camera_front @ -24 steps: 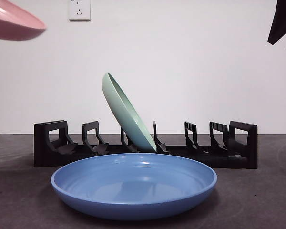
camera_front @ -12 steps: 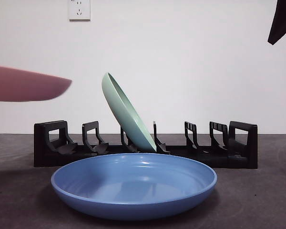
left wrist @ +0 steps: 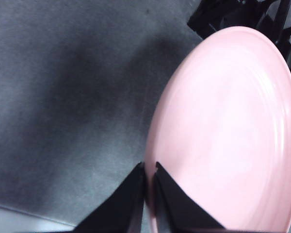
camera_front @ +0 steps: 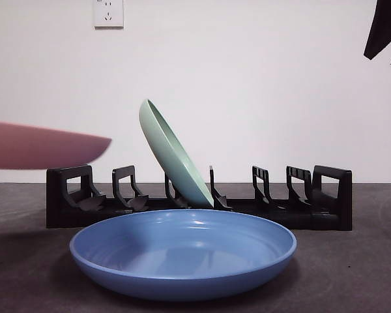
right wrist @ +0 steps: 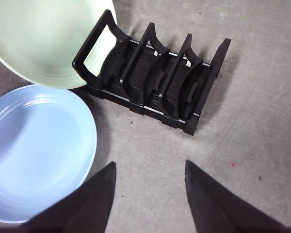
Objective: Place the plate
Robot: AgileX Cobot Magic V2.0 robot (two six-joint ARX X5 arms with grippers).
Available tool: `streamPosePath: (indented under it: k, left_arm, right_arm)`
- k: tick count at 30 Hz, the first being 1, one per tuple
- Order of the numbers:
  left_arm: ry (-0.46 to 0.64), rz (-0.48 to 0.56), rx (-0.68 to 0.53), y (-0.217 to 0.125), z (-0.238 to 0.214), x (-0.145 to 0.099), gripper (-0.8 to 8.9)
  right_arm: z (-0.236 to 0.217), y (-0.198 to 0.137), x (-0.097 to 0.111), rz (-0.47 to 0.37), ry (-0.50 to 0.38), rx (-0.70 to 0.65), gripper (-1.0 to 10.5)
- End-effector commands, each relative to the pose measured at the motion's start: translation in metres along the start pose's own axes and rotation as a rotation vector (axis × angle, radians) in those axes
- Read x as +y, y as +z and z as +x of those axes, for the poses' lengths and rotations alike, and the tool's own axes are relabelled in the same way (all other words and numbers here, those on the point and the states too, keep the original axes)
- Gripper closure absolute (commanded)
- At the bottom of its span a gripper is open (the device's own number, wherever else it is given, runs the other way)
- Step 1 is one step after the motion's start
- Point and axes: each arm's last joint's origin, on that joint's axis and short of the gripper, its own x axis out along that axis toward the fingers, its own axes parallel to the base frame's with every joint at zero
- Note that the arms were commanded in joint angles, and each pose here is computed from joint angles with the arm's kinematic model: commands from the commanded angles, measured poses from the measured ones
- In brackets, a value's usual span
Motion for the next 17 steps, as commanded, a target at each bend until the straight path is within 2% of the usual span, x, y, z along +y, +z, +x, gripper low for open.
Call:
streamPosePath:
  k: [1,11,17]
  left_arm:
    - [-0.026,0.005,0.005,0.005,0.005,-0.008,7.97]
    - [0.014,0.110,0.058,0.009,0.038,-0.037,7.97]
    - [-0.020,0.142,0.065,0.002,0.059,-0.063,7.97]
  right_arm:
    - [-0.001,0.003,0.001,-0.012,0.003,-0.019,7.2]
    - [-0.001,0.003,0.001,-0.012,0.003,-0.020,7.2]
    - [-0.001,0.003,0.001,-0.012,0.003,-0.019,7.2]
